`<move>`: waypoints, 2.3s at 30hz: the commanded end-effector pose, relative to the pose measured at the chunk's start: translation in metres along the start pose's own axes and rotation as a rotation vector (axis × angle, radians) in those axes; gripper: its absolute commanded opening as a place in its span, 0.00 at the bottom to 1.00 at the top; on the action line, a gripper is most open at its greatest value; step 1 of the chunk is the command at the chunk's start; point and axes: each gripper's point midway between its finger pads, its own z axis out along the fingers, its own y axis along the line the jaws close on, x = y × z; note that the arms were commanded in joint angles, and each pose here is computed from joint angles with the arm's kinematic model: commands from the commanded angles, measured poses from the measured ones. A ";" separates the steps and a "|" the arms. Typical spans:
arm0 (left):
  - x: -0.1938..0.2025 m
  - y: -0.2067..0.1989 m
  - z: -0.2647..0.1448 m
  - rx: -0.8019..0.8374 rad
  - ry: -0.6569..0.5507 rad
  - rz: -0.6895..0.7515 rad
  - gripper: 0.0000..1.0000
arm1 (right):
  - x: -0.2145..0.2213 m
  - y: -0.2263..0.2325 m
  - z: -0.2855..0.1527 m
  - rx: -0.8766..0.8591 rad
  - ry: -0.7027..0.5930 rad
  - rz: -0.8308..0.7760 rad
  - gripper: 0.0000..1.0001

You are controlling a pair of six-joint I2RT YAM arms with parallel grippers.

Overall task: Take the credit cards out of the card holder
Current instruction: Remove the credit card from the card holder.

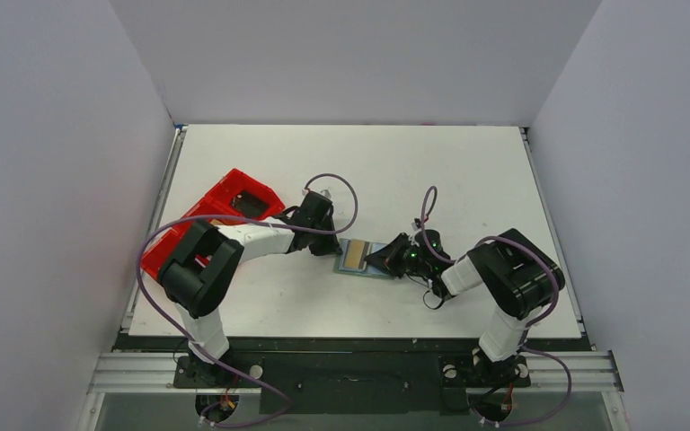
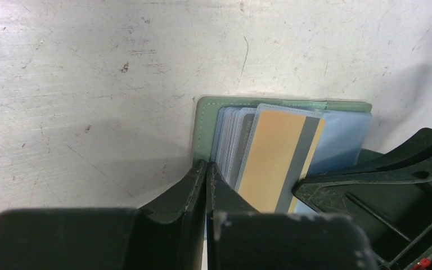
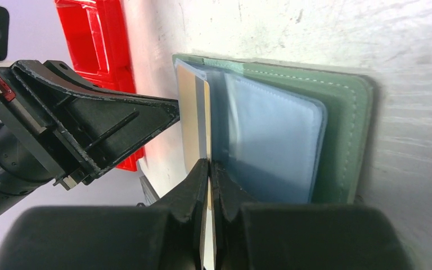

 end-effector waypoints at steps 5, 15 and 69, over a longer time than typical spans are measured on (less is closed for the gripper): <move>0.066 0.077 0.011 -0.262 0.197 0.028 0.00 | -0.010 -0.018 -0.012 0.076 -0.040 -0.070 0.00; 0.064 0.071 0.007 -0.234 0.188 0.039 0.00 | -0.006 -0.040 -0.019 0.157 -0.021 -0.126 0.00; 0.063 0.042 -0.040 -0.143 0.089 0.047 0.00 | 0.047 -0.030 -0.011 0.180 0.168 -0.312 0.00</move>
